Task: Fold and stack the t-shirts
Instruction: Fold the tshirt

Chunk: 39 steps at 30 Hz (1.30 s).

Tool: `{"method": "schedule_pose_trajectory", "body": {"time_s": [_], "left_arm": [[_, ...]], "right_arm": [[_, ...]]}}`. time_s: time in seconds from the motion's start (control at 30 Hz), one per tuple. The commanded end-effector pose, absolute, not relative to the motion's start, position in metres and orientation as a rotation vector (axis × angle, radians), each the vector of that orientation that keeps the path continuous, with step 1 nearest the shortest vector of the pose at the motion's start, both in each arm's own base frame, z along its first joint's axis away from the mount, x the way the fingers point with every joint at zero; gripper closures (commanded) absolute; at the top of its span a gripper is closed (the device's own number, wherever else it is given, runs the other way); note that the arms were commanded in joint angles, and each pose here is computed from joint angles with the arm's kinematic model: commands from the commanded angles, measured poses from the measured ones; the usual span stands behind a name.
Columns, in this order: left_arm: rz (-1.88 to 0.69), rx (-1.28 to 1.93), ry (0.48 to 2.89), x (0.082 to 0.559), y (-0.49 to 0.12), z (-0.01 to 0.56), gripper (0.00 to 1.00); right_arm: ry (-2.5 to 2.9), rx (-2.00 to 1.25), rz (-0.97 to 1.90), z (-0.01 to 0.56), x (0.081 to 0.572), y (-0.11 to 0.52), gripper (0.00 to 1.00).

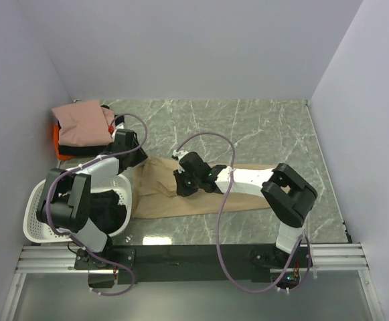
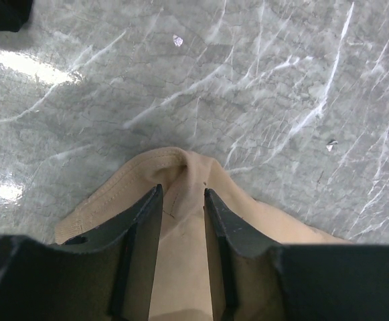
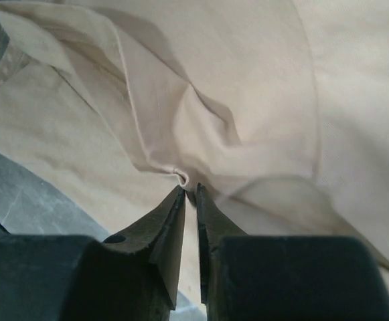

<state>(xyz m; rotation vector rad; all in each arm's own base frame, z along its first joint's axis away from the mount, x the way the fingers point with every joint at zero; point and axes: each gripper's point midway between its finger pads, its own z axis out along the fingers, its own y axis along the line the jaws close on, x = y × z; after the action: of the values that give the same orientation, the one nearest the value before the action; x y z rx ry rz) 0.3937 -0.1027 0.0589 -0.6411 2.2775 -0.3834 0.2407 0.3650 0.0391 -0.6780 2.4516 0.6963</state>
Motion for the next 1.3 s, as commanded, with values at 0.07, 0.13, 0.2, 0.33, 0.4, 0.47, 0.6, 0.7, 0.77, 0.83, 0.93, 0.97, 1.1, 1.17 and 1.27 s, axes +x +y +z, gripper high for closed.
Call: {"method": "schedule_pose_trajectory", "body": {"time_s": [0.07, 0.13, 0.2, 0.33, 0.4, 0.47, 0.6, 0.7, 0.77, 0.83, 0.93, 0.97, 1.1, 1.17, 1.27], "left_arm": [[-0.402, -0.608, 2.222, 0.4, -0.102, 0.078, 0.63], [-0.4, -0.607, 2.221, 0.4, -0.102, 0.078, 0.63], [-0.396, -0.612, 2.216, 0.4, -0.101, 0.079, 0.63], [-0.409, -0.611, 2.211, 0.396, -0.102, 0.082, 0.63], [-0.417, -0.604, 2.199, 0.395, -0.103, 0.087, 0.63], [-0.419, -0.596, 2.195, 0.394, -0.104, 0.09, 0.63], [-0.445, -0.584, 2.195, 0.39, -0.108, 0.092, 0.63], [-0.452, -0.571, 2.201, 0.386, -0.109, 0.092, 0.63], [-0.46, -0.565, 2.199, 0.383, -0.109, 0.094, 0.63], [-0.465, -0.561, 2.198, 0.382, -0.11, 0.095, 0.63], [-0.477, -0.553, 2.2, 0.381, -0.112, 0.095, 0.63], [-0.482, -0.551, 2.201, 0.382, -0.112, 0.095, 0.63], [-0.485, -0.546, 2.204, 0.381, -0.113, 0.095, 0.63], [-0.483, -0.546, 2.199, 0.38, -0.112, 0.096, 0.63], [-0.485, -0.545, 2.196, 0.38, -0.112, 0.097, 0.63]], "right_arm": [[2.384, -0.663, 0.642, 0.065, 0.239, 0.347, 0.72], [2.369, -0.663, 0.643, 0.073, 0.236, 0.342, 0.68], [2.356, -0.655, 0.636, 0.078, 0.233, 0.334, 0.64], [2.326, -0.628, 0.604, 0.087, 0.235, 0.324, 0.59], [2.292, -0.603, 0.602, 0.097, 0.241, 0.325, 0.58], [2.266, -0.573, 0.595, 0.106, 0.25, 0.329, 0.57], [2.239, -0.566, 0.578, 0.117, 0.268, 0.345, 0.56], [2.223, -0.56, 0.586, 0.121, 0.283, 0.364, 0.56], [2.218, -0.552, 0.587, 0.121, 0.295, 0.378, 0.56], [2.201, -0.534, 0.603, 0.129, 0.307, 0.393, 0.56], [2.217, -0.536, 0.607, 0.117, 0.318, 0.412, 0.56], [2.244, -0.546, 0.597, 0.102, 0.32, 0.416, 0.56], [2.292, -0.546, 0.576, 0.081, 0.324, 0.426, 0.56], [2.313, -0.559, 0.558, 0.068, 0.318, 0.426, 0.56], [2.332, -0.569, 0.561, 0.055, 0.308, 0.427, 0.56]]}}
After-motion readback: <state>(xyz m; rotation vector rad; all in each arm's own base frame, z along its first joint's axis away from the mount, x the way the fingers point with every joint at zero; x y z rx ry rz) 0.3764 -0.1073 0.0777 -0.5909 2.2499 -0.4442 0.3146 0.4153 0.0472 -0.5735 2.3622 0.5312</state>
